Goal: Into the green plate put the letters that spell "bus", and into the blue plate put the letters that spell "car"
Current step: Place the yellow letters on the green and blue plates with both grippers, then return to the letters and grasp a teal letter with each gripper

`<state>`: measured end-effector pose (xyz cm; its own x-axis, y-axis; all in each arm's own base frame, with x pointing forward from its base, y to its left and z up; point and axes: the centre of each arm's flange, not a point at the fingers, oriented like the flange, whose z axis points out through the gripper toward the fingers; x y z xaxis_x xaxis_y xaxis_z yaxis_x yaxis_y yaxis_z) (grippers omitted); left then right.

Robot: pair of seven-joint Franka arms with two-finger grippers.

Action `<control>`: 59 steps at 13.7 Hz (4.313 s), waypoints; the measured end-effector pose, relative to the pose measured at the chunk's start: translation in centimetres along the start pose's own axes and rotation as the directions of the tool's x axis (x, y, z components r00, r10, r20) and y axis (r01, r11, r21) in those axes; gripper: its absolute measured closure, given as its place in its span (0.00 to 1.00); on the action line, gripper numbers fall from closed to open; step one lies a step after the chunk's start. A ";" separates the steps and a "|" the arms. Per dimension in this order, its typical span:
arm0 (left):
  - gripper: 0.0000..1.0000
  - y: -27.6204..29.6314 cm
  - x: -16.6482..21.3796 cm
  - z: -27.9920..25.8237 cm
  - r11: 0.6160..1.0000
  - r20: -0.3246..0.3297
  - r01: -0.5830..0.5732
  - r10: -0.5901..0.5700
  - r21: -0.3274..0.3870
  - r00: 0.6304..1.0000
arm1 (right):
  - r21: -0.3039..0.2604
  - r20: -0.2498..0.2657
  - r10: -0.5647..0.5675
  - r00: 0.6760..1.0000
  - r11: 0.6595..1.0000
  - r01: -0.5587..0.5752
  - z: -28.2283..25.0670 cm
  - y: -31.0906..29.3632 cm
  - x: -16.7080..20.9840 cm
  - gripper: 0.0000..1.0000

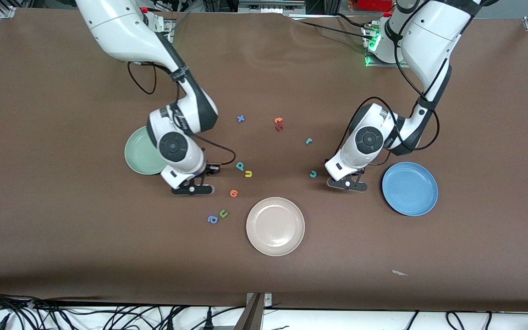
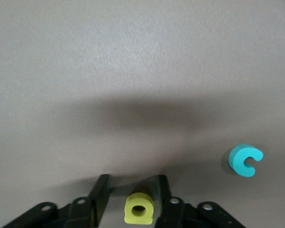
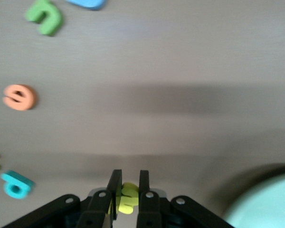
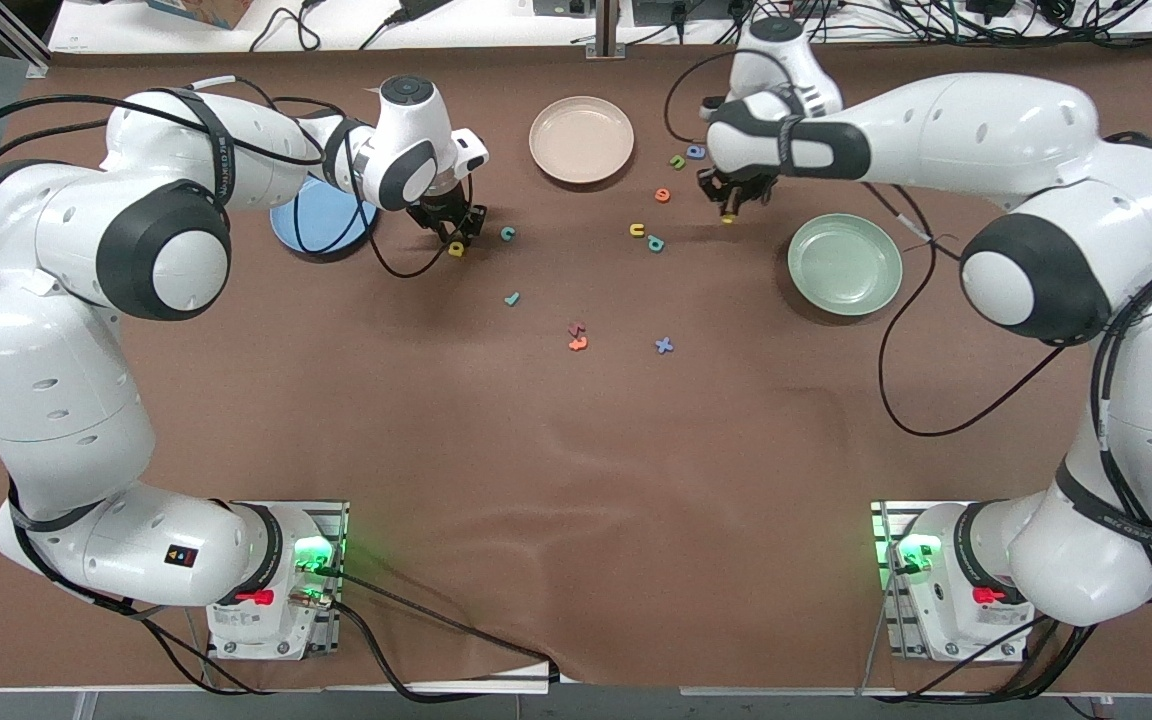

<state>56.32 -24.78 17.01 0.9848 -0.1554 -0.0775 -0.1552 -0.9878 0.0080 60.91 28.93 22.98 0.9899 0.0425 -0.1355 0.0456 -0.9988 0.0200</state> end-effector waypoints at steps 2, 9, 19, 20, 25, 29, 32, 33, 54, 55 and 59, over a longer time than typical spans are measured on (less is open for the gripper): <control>0.48 0.0 0.0 0.0 1.000 0.004 0.000 0.000 0.002 1.000 | -0.005 0.064 -0.039 0.997 0.999 0.039 -1.3 5.6 1.0 0.81; 0.52 -0.1 -0.5 0.0 1.000 0.017 0.002 -0.002 0.008 1.000 | -0.012 0.223 -0.049 0.974 0.999 0.053 2.2 14.7 -3.9 0.81; 0.73 0.8 -0.8 -0.2 0.999 0.021 0.035 -0.035 0.010 0.999 | -0.016 0.198 -0.007 0.980 1.000 0.010 -1.4 13.9 -5.0 0.21; 0.73 0.8 -0.8 -0.2 0.999 0.022 0.036 -0.036 0.011 0.999 | -0.014 0.175 0.010 0.985 1.000 -0.008 -3.0 12.9 -4.2 0.09; 0.73 -4.3 3.3 -6.1 0.997 0.112 0.013 -0.023 0.082 0.993 | 0.011 0.114 0.178 0.977 0.984 -0.181 -4.8 3.0 -2.3 0.00; 0.73 -15.3 5.5 -9.1 0.993 0.106 -0.030 0.018 0.114 0.994 | 0.075 0.046 0.133 0.990 0.988 -0.136 -3.1 -5.2 -1.6 0.00; 0.73 -22.0 5.2 -8.0 0.988 0.123 -0.007 -0.013 0.154 0.992 | 0.066 -0.055 -0.124 0.991 0.990 0.128 -1.3 -8.7 -2.0 0.00; 0.72 -23.5 5.1 -7.5 0.988 0.132 0.006 -0.026 0.155 0.991 | 0.066 -0.075 -0.201 0.977 0.976 0.206 -0.7 -9.2 -1.9 0.00; 0.23 7.2 3.7 -1.0 0.972 0.046 0.226 -0.223 -0.066 0.974 | -0.007 -0.197 -0.653 0.731 0.746 0.666 5.6 -12.1 -4.8 0.71; 0.23 7.2 3.7 -1.0 0.972 0.046 0.226 -0.223 -0.065 0.974 | -0.007 -0.198 -0.653 0.731 0.747 0.665 5.6 -12.1 -4.8 0.71; 0.43 7.7 3.4 -0.7 0.974 0.052 0.217 -0.214 -0.061 0.976 | -0.006 -0.162 -0.610 0.776 0.787 0.617 3.8 -8.0 -2.8 0.71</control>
<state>58.53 -32.91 17.47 0.9899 0.0597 -0.1290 0.0668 -0.9964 0.0518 57.28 36.74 19.38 0.7620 0.6461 0.0432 0.6475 -0.7595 -0.0622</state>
